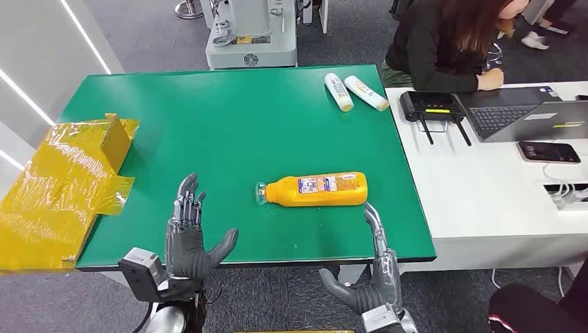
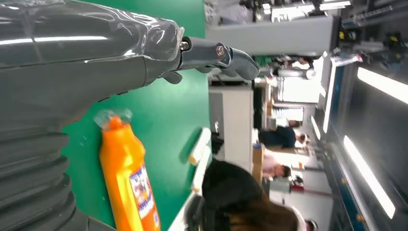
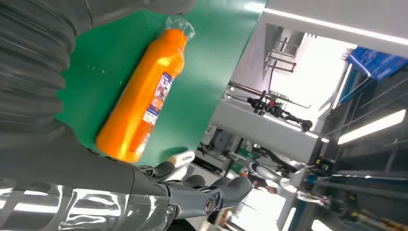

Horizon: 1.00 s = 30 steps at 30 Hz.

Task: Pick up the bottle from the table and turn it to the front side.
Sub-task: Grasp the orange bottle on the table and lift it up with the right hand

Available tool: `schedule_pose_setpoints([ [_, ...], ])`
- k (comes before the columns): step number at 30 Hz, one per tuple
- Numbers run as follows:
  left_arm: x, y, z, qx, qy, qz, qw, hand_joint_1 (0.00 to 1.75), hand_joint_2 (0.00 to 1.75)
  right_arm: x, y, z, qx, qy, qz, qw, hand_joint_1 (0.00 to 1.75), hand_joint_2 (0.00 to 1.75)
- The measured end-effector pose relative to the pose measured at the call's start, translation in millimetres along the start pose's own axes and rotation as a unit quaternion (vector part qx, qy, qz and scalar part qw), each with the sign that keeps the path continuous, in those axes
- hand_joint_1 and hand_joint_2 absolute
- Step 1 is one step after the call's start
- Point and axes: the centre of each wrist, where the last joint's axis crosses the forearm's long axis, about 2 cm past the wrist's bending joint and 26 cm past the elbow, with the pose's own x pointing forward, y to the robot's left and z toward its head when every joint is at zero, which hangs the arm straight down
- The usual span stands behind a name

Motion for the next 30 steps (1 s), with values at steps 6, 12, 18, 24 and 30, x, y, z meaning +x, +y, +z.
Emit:
schedule_pose_setpoints([
  [6, -4.1, -7.1, -15.5, -0.023, -0.004, 0.014, 1.000, 0.00, 1.75, -20.6, -15.5, -36.1, 0.026, -0.015, 0.062, 0.998, 0.00, 1.75],
  [12, -11.6, -12.5, -27.7, -0.048, -0.002, 0.027, 0.998, 0.00, 1.75, -45.3, -32.1, -73.6, 0.048, -0.011, 0.131, 0.990, 0.00, 1.75],
  [18, -18.8, -16.6, -35.0, -0.068, -0.001, 0.037, 0.997, 0.00, 1.75, -68.2, -42.8, -100.3, 0.101, 0.026, 0.194, 0.975, 0.00, 1.75],
  [24, -21.7, -20.1, -40.2, -0.085, 0.000, 0.043, 0.995, 0.00, 1.75, -94.1, -54.8, -137.2, 0.168, 0.074, 0.250, 0.951, 0.00, 1.75],
  [30, -22.9, -22.9, -44.9, -0.098, 0.003, 0.047, 0.994, 0.00, 1.75, -110.5, -55.3, -164.1, 0.258, 0.137, 0.286, 0.912, 0.00, 1.75],
])
